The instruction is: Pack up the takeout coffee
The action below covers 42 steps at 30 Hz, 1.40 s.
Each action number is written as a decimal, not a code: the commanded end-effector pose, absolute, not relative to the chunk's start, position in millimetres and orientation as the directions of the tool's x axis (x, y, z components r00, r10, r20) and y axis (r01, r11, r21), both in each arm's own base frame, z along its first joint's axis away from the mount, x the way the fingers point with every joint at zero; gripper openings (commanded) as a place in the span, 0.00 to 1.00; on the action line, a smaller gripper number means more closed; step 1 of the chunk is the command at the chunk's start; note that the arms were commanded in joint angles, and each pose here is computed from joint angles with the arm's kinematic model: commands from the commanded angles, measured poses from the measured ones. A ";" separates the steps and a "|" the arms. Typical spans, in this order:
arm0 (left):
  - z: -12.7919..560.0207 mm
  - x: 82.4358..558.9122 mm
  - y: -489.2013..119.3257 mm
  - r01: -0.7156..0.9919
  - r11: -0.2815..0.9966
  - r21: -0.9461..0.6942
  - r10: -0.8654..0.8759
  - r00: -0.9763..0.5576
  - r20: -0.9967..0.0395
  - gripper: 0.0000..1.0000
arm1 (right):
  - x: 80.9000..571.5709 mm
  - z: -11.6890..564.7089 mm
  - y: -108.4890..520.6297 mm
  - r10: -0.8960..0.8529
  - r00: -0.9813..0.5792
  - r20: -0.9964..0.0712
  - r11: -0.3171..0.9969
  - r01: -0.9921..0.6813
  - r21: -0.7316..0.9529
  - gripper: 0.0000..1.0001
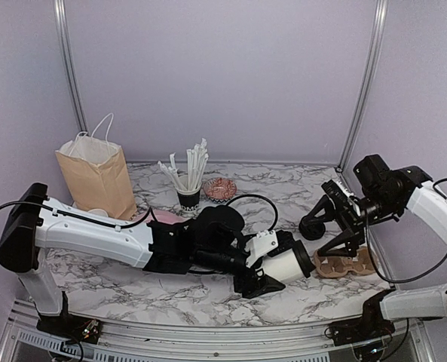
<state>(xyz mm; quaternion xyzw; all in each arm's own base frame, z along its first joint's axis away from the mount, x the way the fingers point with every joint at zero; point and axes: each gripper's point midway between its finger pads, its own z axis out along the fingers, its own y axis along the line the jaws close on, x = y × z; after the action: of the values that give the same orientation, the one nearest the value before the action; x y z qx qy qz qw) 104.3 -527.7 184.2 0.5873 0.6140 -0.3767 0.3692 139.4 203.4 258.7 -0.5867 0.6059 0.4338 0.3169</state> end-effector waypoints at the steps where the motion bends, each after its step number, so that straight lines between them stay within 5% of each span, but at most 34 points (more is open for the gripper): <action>1: 207.7 108.1 -534.4 1.000 0.012 -0.005 0.371 -0.009 -0.929 0.74 | 143.9 259.3 206.4 -0.444 -0.094 -0.891 -0.044 -0.991 0.127 0.99; 21: 215.4 119.3 -542.4 1.000 0.021 -0.019 0.339 -0.025 -0.941 0.74 | 121.3 260.2 212.3 -0.441 -0.101 -0.892 -0.155 -0.970 0.186 0.99; 42: 215.0 119.9 -536.7 1.000 0.018 0.000 0.341 -0.006 -0.940 0.74 | 129.8 266.4 212.8 -0.468 -0.125 -0.875 -0.123 -0.971 0.204 0.99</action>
<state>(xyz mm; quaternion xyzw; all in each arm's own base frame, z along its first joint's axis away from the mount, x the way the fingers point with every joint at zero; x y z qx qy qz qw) 114.7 -533.4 197.8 0.5836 0.5960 -0.3932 0.3867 130.6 210.6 260.3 -0.6013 0.6012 0.4477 0.2765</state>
